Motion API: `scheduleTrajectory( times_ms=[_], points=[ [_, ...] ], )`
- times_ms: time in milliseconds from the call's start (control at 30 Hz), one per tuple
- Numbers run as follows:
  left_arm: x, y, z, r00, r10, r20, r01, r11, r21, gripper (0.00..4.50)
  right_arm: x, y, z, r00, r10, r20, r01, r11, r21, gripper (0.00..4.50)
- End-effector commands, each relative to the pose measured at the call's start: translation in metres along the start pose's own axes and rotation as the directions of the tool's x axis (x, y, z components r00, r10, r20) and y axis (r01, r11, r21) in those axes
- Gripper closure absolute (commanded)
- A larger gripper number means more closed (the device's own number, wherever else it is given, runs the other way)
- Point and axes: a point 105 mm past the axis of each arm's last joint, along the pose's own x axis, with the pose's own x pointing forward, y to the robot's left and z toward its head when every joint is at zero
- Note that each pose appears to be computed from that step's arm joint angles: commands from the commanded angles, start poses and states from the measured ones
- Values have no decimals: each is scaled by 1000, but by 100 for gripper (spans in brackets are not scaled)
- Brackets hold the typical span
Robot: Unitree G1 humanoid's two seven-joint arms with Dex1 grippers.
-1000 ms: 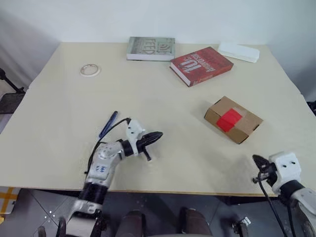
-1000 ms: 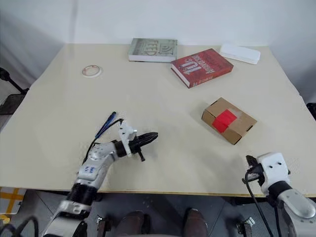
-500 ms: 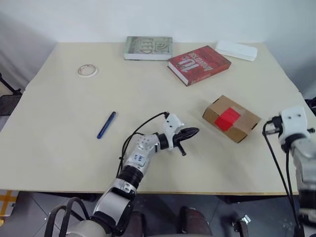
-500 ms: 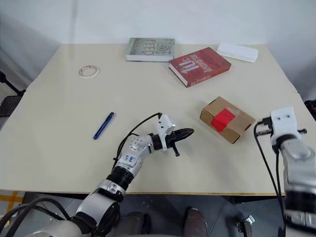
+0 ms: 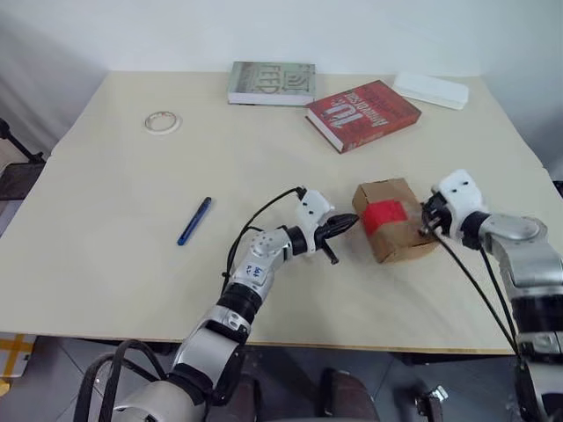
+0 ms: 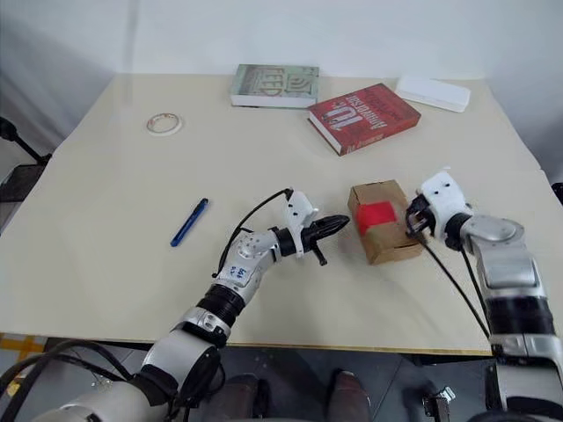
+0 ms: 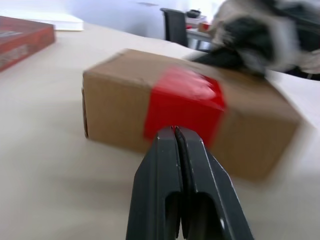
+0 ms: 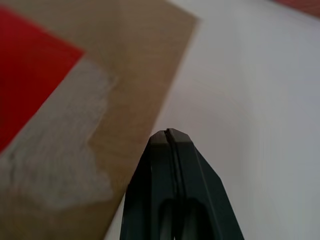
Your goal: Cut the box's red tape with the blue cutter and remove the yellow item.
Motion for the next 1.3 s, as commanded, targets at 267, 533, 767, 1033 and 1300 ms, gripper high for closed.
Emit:
scheduleTrajectory(
  times_ms=[267, 533, 767, 1033, 1300],
  points=[
    [19, -2, 12, 1000, 5, 28, -4, 1000, -26, 447, -43, 107, 44, 949, 306, 71, -307, 952, -2, 450],
    [-18, 32, 1, 995, 99, -18, -100, 995, -7, 447, -69, 104, 49, 981, 185, 50, -183, 982, -48, 450],
    [-80, 53, -13, 984, 132, -123, -134, 991, -6, 447, -86, 38, 47, 1000, -24, 15, 25, 995, -100, 450],
    [-117, -7, -18, 966, -108, -233, 61, 978, -199, 447, -39, -52, 33, 962, -271, 17, 271, 953, -139, 450],
    [-92, -27, -19, 972, -111, -209, 64, 974, -219, 447, 8, -31, 37, 993, -100, 66, 104, 993, -54, 450]
  ],
)
